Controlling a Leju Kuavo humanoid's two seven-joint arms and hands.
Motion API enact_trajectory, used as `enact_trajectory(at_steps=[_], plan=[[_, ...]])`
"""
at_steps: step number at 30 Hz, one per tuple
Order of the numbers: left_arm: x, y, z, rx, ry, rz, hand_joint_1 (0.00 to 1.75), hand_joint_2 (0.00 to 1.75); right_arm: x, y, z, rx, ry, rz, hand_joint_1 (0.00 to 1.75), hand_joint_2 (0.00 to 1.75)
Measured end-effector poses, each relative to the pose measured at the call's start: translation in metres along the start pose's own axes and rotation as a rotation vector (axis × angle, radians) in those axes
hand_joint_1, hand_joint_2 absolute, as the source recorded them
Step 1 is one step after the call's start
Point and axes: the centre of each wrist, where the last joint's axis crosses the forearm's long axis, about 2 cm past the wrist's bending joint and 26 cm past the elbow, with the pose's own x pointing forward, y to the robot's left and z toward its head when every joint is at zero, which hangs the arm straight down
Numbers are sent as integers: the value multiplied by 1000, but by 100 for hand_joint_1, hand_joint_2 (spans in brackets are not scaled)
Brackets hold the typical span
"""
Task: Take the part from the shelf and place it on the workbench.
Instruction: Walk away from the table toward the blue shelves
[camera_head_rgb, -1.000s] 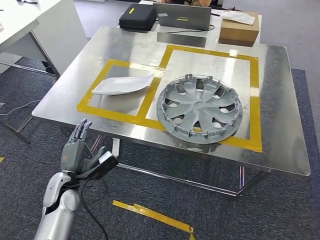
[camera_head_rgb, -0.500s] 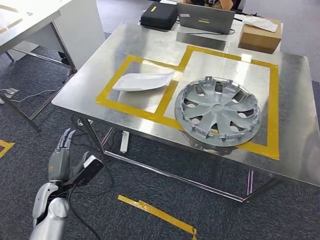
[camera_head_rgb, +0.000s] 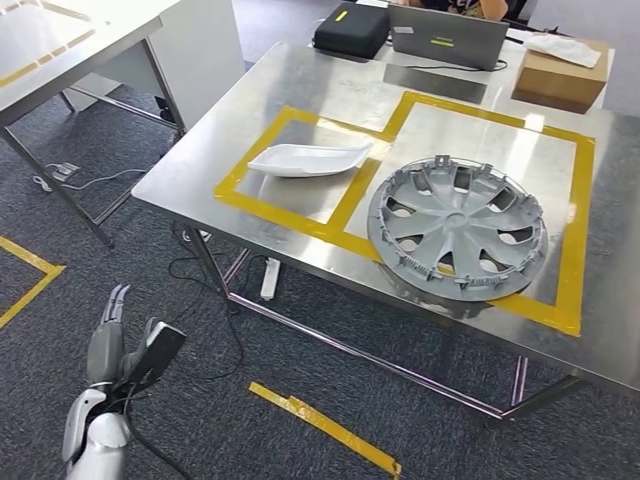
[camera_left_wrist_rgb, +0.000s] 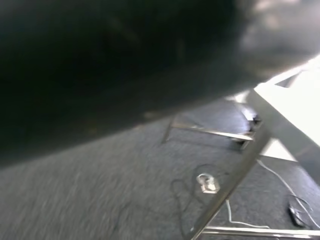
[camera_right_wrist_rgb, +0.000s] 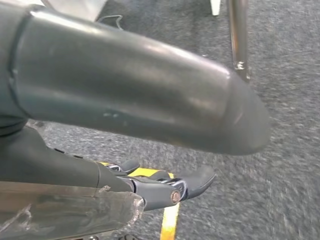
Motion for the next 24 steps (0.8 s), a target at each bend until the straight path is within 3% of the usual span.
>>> enact_trajectory(at_steps=[10,15,24], plan=[[-97,-11,57,5,390,105,0,0,3,1,-1,3,-18,-8,0,0],[-120,-17,89,-13,563,91,0,0,3,3,-1,11,-19,-11,0,0],[-138,-28,144,-114,813,162,0,0,8,1,-3,22,-32,-19,0,0]])
